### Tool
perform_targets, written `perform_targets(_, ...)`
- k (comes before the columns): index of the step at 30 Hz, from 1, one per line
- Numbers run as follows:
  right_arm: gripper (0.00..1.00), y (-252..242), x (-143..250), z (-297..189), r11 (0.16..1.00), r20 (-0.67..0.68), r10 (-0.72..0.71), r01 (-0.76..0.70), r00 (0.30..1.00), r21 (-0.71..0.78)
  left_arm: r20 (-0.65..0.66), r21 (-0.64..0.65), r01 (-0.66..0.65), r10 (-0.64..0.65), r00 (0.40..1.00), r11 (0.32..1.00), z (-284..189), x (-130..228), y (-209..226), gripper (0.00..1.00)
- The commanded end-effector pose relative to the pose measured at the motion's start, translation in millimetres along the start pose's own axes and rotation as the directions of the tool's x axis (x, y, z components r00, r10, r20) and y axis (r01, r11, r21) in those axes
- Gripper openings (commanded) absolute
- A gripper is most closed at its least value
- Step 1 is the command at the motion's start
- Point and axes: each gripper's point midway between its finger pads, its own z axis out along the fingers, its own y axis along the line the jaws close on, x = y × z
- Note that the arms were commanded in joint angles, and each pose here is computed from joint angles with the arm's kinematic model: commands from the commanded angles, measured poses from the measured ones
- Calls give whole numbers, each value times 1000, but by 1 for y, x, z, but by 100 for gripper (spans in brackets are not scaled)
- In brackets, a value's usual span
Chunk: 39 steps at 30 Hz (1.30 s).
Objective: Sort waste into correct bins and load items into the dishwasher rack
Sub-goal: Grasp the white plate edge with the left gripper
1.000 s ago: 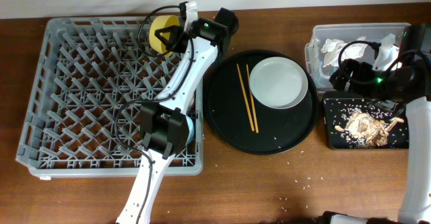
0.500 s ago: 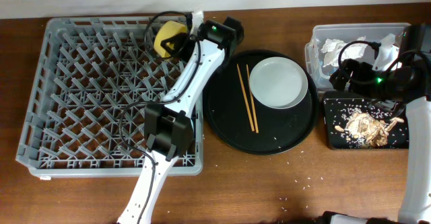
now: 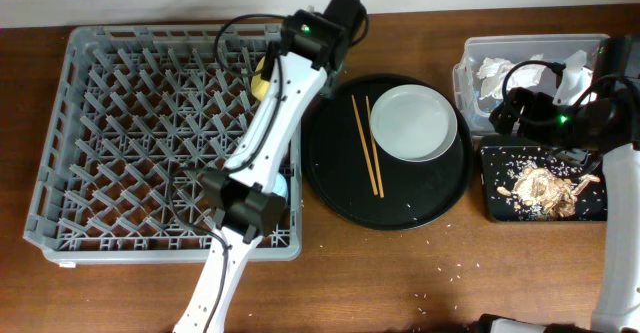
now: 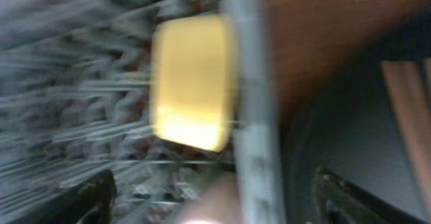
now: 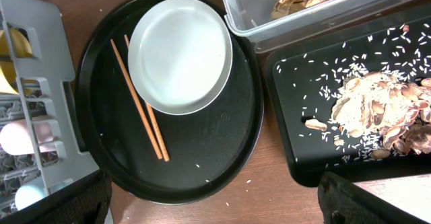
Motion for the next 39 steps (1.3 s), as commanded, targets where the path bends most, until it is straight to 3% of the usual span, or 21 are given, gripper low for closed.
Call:
perform_targets(1, 98, -2, -2, -1, 1000, 5, -7, 7, 1000, 13, 40, 444, -40, 25, 999, 895, -53, -5, -61, 95)
perform_targets(8, 99, -2, -2, -1, 1000, 5, -7, 7, 1000, 13, 100, 562, -89, 39, 994, 822, -28, -22, -128, 81)
perform_targets(10, 98, -2, -2, -1, 1000, 5, -7, 7, 1000, 13, 60, 563, -96, 75, 995, 821, -9, -8, -154, 76)
perform_targets(14, 99, -2, -2, -1, 1000, 5, -7, 7, 1000, 13, -84, 539, 20, 30, 996, 842, 28, 18, -182, 65)
perform_targets(20, 98, -2, -2, -1, 1000, 5, -7, 7, 1000, 13, -140, 502, 37, 40, 989, 864, 64, 34, -192, 49)
perform_targets(25, 98, -2, -2, -1, 1000, 5, -7, 7, 1000, 13, -177, 489, 38, 56, 983, 872, 84, 46, -199, 45)
perform_targets(30, 98, -2, -2, -1, 1000, 5, -7, 7, 1000, 13, -182, 487, 38, 58, 982, 873, 90, 48, -201, 24)
perform_targets(39, 98, -2, -2, -1, 1000, 5, -7, 7, 1000, 13, -185, 492, 38, 62, 981, 870, 89, 49, -203, 23)
